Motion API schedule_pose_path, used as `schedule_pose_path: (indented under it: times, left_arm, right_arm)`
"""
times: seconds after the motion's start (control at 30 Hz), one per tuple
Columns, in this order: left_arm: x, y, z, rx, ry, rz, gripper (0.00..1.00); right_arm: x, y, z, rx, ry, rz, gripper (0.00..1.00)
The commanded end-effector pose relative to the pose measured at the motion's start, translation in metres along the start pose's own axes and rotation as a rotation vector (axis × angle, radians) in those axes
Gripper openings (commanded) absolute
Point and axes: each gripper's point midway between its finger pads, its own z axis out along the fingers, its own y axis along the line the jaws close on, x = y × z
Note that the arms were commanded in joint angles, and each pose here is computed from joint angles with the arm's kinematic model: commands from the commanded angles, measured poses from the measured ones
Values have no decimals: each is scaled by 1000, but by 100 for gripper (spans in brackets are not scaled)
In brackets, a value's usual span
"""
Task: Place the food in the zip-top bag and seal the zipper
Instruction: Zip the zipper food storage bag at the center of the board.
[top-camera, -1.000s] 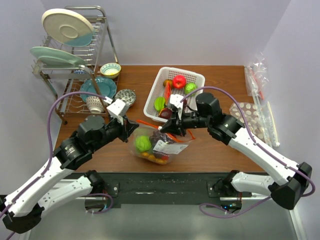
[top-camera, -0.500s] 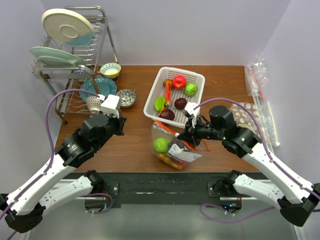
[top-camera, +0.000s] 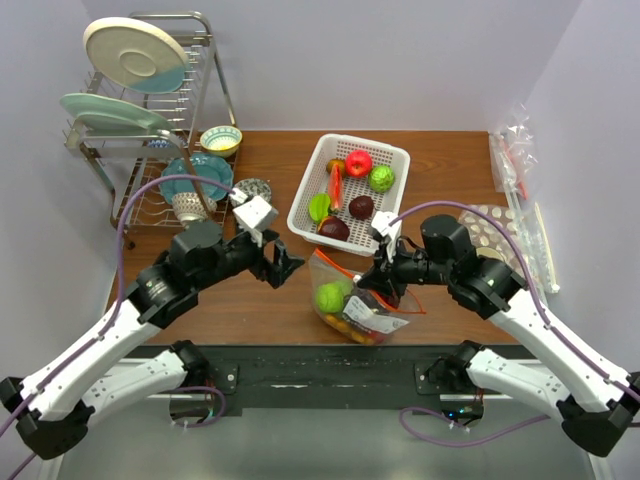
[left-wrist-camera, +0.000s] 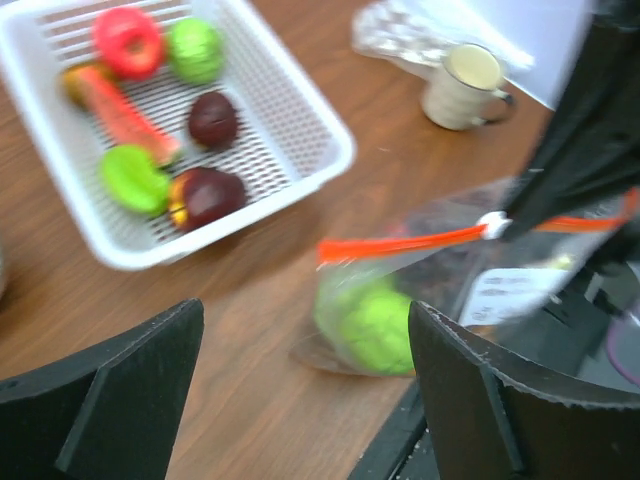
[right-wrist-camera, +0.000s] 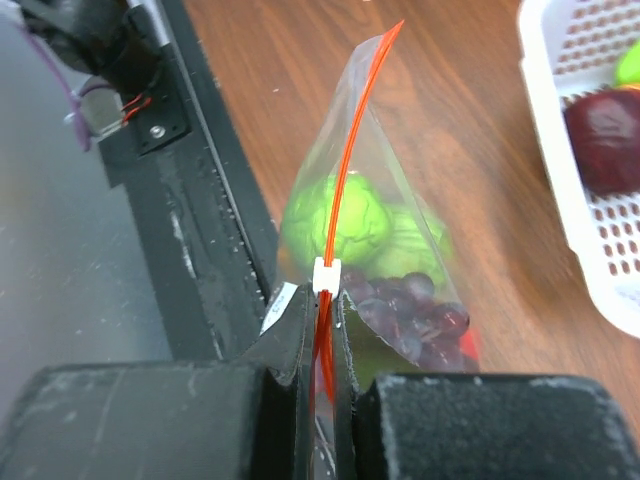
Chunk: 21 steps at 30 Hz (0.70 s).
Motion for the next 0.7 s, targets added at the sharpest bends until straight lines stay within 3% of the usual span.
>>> schedule_pose_path:
  times: [0.0, 0.17, 0.33, 0.67]
  left_arm:
    - [-17, -36, 11, 224, 30, 93, 90]
    - [-20, -29, 14, 182, 13, 78, 100]
    - [-22, -28, 8, 184, -19, 138, 100]
    - [-19, -67, -1, 458, -16, 299, 100]
  right_arm:
    - [-35, 21, -3, -127, -77, -82, 0]
    - [-41, 26, -1, -167, -88, -102, 0]
    - [-43, 32, -3, -206, -97, -133, 0]
    - [-50, 50, -9, -313, -102, -182, 0]
